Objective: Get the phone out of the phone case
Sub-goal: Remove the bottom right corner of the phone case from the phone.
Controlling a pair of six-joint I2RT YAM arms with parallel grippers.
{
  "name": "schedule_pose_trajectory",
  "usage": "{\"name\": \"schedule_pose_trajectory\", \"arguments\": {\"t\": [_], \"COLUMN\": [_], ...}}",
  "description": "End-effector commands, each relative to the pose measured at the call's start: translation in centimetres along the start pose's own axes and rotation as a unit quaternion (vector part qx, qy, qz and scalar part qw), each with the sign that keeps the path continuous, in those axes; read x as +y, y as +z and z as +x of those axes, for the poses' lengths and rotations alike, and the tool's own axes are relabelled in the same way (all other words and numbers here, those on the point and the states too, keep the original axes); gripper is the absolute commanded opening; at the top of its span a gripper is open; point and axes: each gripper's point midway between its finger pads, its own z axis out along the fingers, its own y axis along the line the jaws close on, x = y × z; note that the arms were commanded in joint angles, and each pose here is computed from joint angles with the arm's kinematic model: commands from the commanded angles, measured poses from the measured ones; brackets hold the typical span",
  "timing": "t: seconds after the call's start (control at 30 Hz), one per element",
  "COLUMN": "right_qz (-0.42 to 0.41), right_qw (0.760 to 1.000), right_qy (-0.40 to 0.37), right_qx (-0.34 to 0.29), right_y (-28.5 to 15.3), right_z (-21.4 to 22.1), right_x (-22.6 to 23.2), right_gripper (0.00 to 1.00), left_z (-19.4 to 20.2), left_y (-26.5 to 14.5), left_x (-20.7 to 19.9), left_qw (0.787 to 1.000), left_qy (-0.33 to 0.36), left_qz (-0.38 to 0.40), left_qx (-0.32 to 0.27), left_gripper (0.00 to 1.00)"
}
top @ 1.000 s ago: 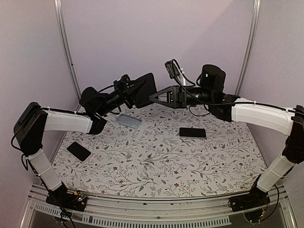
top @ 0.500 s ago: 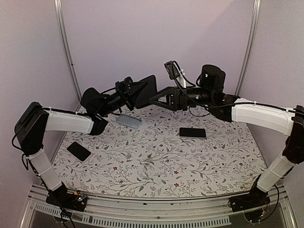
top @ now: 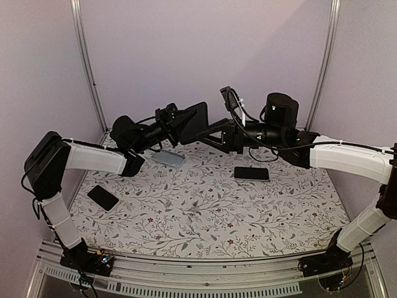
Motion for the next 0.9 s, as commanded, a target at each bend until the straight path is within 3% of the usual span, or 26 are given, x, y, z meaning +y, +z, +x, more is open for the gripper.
{"name": "schedule_pose_trajectory", "arguments": {"t": [0.0,0.47,0.87], "right_qz": [0.111,0.272,0.195], "right_qw": [0.988,0.959,0.974], "right_qy": [-0.081,-0.063,0.091], "right_qx": [-0.069,-0.057,-0.07], "right_y": [-1.3,-5.7,-4.1], "right_z": [-3.5,-0.9,0.9], "right_x": [-3.1,-7.1,-6.0], "right_gripper": [0.43,0.55,0.61], "left_z": [5.2,2.8,1.8], "left_y": [1.5,0.1,-0.9], "left_x": [1.5,-0.8,-4.2], "left_qw": [0.996,0.998,0.989], "left_qy": [-0.015,0.036,0.135], "left_qz": [-0.019,0.002,0.062], "left_qx": [0.088,0.055,0.023], "left_gripper": [0.0,0.0,0.0]}}
